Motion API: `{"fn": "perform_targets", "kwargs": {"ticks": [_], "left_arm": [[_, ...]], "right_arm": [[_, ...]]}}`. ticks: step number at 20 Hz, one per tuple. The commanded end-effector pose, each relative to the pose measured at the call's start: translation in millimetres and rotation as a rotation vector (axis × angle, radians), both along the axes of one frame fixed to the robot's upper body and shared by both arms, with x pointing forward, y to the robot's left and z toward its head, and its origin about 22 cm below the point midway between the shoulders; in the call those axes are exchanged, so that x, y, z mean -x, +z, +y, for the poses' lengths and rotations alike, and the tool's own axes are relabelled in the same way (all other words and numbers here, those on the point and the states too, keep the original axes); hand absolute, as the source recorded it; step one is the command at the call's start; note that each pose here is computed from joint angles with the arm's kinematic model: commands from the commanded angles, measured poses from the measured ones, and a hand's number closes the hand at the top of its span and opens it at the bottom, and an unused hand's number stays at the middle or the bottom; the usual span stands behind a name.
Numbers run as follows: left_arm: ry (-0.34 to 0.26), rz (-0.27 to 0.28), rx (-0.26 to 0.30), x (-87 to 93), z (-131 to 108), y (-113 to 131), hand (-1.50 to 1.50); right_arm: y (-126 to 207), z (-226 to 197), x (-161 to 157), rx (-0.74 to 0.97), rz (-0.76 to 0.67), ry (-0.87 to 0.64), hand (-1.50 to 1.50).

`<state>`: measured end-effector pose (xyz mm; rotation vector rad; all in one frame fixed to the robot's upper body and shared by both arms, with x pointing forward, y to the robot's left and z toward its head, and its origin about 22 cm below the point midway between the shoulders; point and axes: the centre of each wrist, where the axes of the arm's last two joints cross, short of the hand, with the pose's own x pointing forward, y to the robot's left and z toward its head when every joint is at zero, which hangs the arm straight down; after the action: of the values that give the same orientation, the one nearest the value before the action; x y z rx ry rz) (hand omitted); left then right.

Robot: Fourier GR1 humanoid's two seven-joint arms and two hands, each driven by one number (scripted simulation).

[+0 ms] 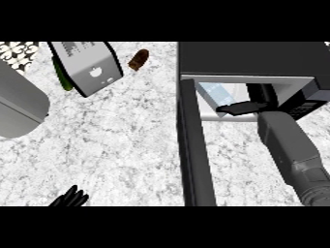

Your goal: Pick up the milk, place it into the microwave and close the microwave

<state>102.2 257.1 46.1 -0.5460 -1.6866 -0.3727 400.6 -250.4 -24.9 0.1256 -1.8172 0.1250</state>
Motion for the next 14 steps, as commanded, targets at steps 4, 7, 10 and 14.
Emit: {"fn": "perform_targets", "kwargs": {"ticks": [4,7,10,14], "left_arm": [[-0.036,0.014,-0.058,-12.9,-21,-34,-1.50],[-0.051,0.003,-0.085,-43.5,-36,-19,-1.50],[-0.054,-0.019,-0.077,-38.5,-57,-29,1.50],[-0.051,-0.017,-0.124,-62.1,-62,-36,1.50]], "right_arm": [[-49,-4,42,-0.133,0.050,0.064,-1.50],[-68,-10,66,-0.108,0.073,0.085,-1.50],[-94,-27,106,-0.059,0.111,0.059,-1.50],[-110,-50,150,-0.010,0.154,0.005,-1.50]]}}
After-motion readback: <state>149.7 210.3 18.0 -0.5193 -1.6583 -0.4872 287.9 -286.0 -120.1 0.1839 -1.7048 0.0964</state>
